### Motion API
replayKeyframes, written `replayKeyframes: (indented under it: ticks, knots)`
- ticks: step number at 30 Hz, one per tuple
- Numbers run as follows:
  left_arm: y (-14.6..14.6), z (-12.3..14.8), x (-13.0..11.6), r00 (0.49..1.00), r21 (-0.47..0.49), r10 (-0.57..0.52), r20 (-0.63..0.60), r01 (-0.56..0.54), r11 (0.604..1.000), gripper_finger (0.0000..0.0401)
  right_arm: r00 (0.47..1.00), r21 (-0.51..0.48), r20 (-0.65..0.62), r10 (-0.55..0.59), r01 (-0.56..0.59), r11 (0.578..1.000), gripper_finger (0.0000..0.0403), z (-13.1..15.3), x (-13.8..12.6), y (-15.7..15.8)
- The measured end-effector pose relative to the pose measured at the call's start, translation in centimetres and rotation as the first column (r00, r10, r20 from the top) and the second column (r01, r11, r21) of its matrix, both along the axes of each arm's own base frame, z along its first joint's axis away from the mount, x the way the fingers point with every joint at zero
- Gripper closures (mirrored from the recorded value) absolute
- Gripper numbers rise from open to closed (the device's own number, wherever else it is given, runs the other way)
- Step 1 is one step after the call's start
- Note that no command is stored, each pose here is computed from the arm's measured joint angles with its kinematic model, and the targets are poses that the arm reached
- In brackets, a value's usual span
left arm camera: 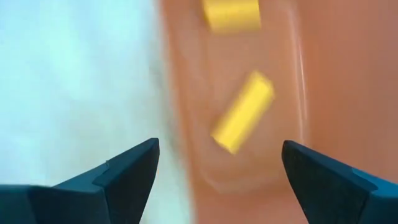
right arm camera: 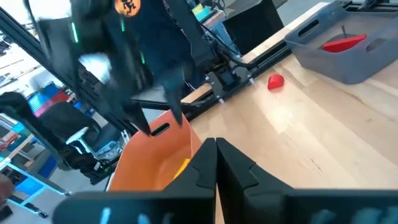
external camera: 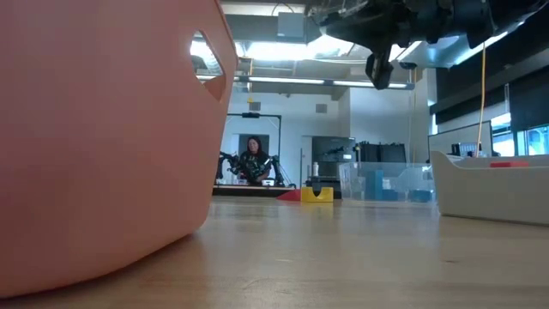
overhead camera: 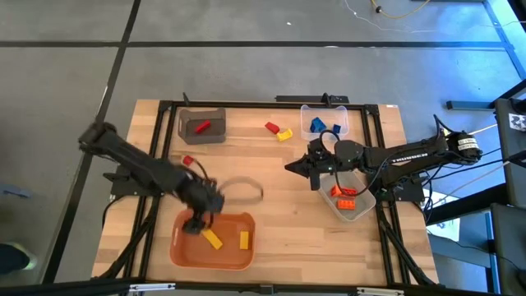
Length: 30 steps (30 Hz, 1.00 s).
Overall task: Sort & place blocks by color
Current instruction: Put the yellow block into the orange bin
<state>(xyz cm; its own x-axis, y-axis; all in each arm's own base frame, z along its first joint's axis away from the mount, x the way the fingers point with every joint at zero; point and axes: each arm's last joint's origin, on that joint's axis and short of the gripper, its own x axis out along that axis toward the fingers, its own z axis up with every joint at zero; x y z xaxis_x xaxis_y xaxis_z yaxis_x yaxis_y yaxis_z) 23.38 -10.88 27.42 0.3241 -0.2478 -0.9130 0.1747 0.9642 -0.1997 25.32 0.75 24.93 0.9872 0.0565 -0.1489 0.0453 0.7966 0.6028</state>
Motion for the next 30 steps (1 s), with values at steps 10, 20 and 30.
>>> replayKeyframes:
  ticks: [10, 20, 30]
  knots:
    - [9.9, 8.0, -3.9, 0.621, -0.193, 0.399, 0.675, -0.374, 0.907, 0.0072, 1.000, -0.057, 0.012, -0.003, 0.003, 0.998, 0.0403, 2.1, 0.6, 0.0]
    - [11.7, 2.9, -6.1, 0.236, -0.525, 0.572, 0.786, -0.234, 0.818, 0.0078, 1.000, -0.162, 0.000, -0.023, 0.023, 0.986, 0.0403, 3.7, 1.0, -0.1]
    - [11.8, 2.8, -6.2, 0.183, -0.549, 0.600, 0.779, -0.265, 0.793, 0.0080, 0.988, -0.011, -0.110, -0.108, 0.107, 0.994, 0.0403, 4.5, 2.0, -0.7]
